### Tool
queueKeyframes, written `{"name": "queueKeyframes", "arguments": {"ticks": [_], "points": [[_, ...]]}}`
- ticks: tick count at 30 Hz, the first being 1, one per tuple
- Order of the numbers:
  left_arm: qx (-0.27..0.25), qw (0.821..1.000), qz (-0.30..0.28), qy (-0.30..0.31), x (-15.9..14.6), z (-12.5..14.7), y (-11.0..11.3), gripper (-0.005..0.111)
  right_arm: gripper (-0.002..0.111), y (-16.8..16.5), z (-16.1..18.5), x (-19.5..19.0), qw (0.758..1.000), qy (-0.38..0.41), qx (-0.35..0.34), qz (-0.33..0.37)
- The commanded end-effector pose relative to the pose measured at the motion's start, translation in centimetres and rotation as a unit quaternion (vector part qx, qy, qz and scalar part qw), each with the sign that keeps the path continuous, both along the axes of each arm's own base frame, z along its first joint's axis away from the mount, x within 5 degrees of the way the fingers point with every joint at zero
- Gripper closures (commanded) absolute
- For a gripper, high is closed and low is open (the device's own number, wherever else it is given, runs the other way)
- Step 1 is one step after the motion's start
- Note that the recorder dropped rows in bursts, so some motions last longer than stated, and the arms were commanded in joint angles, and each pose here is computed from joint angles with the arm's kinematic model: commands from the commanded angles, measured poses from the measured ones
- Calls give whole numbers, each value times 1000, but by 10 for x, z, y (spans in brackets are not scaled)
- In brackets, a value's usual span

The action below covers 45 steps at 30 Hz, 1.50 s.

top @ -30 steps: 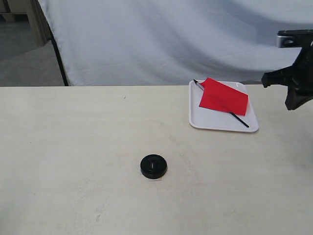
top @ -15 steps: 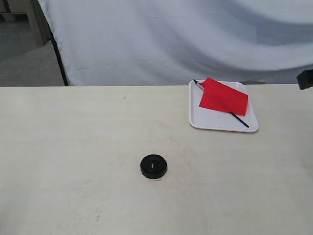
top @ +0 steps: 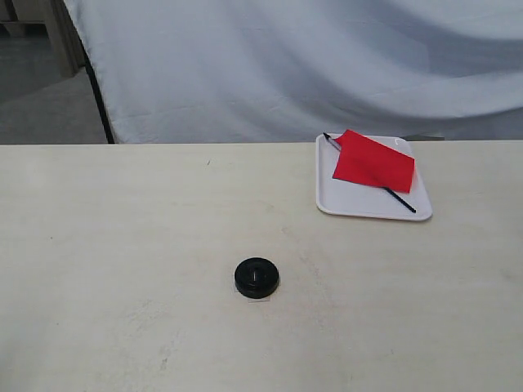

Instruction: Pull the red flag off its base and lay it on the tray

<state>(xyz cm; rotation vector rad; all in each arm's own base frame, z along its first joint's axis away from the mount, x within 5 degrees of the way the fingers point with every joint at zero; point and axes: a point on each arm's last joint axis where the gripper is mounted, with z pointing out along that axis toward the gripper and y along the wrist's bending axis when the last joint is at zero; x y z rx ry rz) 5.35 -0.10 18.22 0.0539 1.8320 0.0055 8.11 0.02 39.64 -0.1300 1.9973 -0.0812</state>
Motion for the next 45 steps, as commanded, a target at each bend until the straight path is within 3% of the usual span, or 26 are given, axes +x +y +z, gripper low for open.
{"name": "queueKeyframes", "arguments": {"ticks": [1,9,14,19,29,40,45], "points": [[-2,1000,2,-3,0,0,0,107,109,0,-9,-37,999,-52,-13,1],[-2,1000,2,-3,0,0,0,107,109,0,-46,-84,993,-114,-21,3],[-2,1000,2,-3,0,0,0,107,109,0,-72,-94,990,-138,-22,2],[-2,1000,2,-3,0,0,0,107,109,0,-87,-84,993,-120,-19,4],[-2,1000,2,-3,0,0,0,107,109,2,-93,-62,971,-238,19,7],[-2,1000,2,-3,0,0,0,107,109,-1,-154,-30,949,-314,17,-7],[-2,1000,2,-3,0,0,0,107,109,-1,-178,-26,959,-284,17,-8]]}}
